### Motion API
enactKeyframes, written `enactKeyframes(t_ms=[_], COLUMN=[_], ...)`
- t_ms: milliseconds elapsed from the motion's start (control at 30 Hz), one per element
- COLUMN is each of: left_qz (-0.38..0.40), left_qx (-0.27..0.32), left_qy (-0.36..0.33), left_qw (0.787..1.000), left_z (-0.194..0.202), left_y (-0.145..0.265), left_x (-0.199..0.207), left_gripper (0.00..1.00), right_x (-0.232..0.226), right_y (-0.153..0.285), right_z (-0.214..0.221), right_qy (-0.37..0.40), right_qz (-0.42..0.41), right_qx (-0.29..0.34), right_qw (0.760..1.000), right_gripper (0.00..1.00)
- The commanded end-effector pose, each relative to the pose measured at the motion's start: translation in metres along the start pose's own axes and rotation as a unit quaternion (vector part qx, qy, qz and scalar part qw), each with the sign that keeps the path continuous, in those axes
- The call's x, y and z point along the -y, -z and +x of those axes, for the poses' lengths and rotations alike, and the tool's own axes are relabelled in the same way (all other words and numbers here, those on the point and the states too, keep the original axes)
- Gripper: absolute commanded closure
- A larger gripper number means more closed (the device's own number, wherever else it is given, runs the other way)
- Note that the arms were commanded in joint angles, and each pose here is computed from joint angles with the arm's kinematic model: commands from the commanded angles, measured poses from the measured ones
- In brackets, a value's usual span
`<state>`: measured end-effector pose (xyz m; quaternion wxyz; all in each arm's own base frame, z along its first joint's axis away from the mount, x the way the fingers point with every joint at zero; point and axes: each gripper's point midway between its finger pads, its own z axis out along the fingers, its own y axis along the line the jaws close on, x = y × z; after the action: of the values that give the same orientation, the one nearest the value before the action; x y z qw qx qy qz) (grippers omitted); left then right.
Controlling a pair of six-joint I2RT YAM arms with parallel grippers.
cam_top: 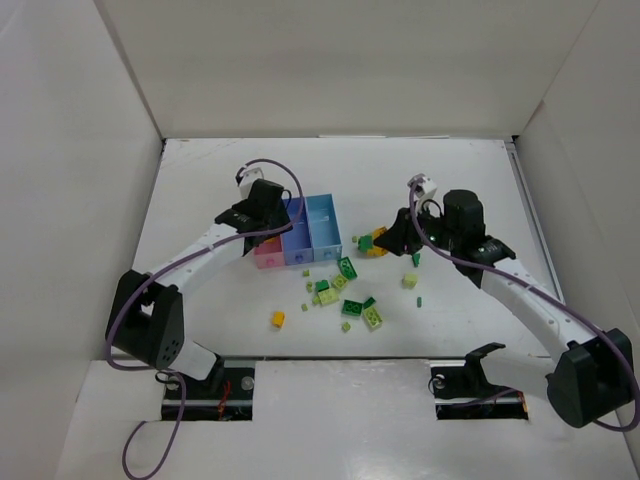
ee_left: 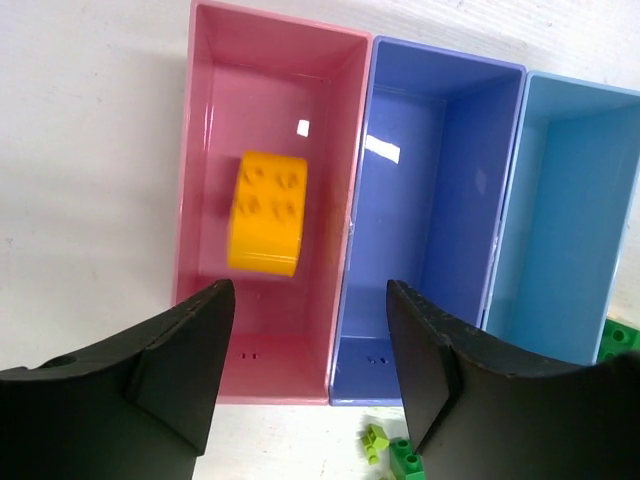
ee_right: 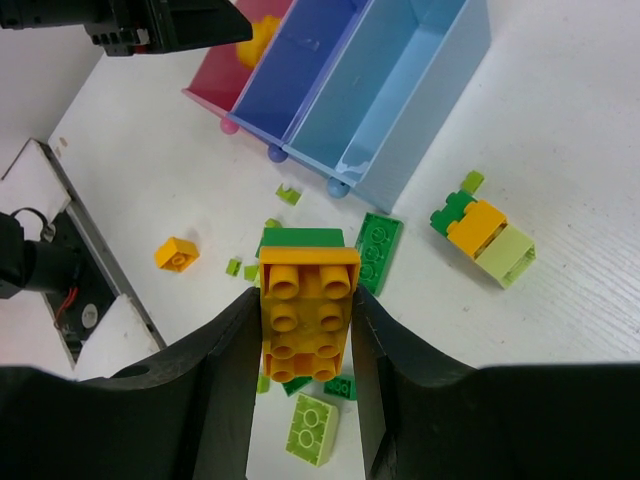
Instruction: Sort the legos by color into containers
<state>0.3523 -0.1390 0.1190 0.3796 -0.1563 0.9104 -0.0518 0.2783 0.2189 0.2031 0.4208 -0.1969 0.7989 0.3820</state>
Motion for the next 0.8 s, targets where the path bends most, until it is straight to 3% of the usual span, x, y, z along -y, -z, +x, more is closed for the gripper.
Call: enactKeyframes(t_ms=[0,100,300,400,433,567,767], left_qz=[0.008,0.031,0.16,0.326,0.402,0.548,0.602], left_qx=[0.013,0.015,0.059,0.064,0.048,0.058,0.052], left_qy=[0.008,0.013,-0.021,-0.077,-0.112,-0.175,-0.237], left_qw=[1.0,0.999,0.985,0.94,0.908,0.816,0.761], left_z=[-0.01,-0.012,-0.027,-0.017,-0.003,0.023,0.064], left_y=[0.013,0.025,0.064,0.104,0.123,0.18,0.214], left_x=[0.0,0.004,0.033,0.076,0.093,0.136,0.171], left_gripper=[0.41,0.35,0.07,0.0,0.0,0.0,0.0], right_x=[-0.009,-0.01,-0.024,-0.043,-0.061,-0.086,-0.11], right_y=[0.001,0.001,0.002,0.003,0.009,0.017,0.027], right_z=[-0.019,-0.019,-0.016,-0.013,-0.016,-0.017,-0.021], right_qy=[0.026,0.039,0.078,0.105,0.122,0.143,0.168], right_qz=[-0.023,-0.028,-0.078,-0.147,-0.199,-0.277,-0.318], right_qx=[0.021,0.02,0.01,0.004,0.01,0.018,0.027], right_qw=[0.999,0.999,0.994,0.984,0.972,0.95,0.933], right_gripper=[1.0,1.0,1.0,1.0,1.0,1.0,1.0])
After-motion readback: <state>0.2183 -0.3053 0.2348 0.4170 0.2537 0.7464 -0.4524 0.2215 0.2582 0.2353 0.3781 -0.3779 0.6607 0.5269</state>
